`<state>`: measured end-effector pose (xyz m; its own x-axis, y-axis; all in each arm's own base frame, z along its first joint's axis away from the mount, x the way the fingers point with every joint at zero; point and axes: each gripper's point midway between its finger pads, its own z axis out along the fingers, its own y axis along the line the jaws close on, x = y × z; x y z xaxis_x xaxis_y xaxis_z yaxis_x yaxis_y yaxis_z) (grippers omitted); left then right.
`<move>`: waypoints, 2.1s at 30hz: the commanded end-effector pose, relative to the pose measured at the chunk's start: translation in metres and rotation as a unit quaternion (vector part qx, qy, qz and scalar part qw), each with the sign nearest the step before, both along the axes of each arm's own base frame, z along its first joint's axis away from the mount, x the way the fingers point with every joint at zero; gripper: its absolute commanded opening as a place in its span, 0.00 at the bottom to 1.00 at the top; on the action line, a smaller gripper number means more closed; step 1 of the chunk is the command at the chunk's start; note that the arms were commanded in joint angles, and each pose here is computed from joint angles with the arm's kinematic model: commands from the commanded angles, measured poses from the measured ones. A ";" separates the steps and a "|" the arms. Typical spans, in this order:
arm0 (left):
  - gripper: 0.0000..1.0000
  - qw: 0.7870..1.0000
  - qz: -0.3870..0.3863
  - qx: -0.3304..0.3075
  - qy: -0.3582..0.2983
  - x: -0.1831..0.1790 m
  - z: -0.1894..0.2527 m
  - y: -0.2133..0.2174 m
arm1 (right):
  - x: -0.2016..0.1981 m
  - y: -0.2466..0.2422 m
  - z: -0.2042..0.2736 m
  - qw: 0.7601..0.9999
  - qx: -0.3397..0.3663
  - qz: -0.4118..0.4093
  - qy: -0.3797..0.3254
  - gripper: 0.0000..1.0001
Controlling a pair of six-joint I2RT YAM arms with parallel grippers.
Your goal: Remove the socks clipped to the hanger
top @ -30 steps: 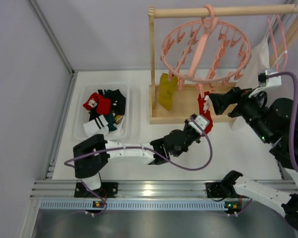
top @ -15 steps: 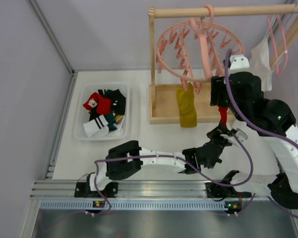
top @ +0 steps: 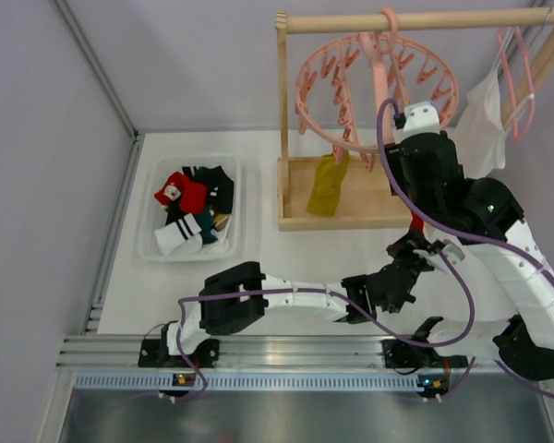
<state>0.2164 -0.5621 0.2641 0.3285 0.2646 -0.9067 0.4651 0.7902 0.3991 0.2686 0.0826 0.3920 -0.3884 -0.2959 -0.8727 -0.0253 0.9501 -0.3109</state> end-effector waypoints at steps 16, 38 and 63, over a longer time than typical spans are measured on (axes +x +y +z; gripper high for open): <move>0.00 0.999 -0.035 -0.035 -0.004 -0.017 0.025 -0.009 | 0.030 0.011 0.014 0.991 -0.085 -0.076 -0.076 0.52; 0.00 0.998 -0.031 -0.042 0.018 -0.013 0.016 0.000 | 0.027 0.010 0.015 0.988 -0.092 -0.082 -0.091 0.18; 0.00 0.928 0.205 -0.168 0.262 0.054 -0.015 0.320 | 0.017 -0.005 -0.026 0.990 0.113 -0.008 -0.080 0.87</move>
<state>0.2725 -0.2685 0.2550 -0.1913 -0.0280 -0.9811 0.2260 0.9715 -0.0718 0.2918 0.0780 0.3580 -0.2848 -0.1595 -0.9452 0.0332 0.9838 -0.1760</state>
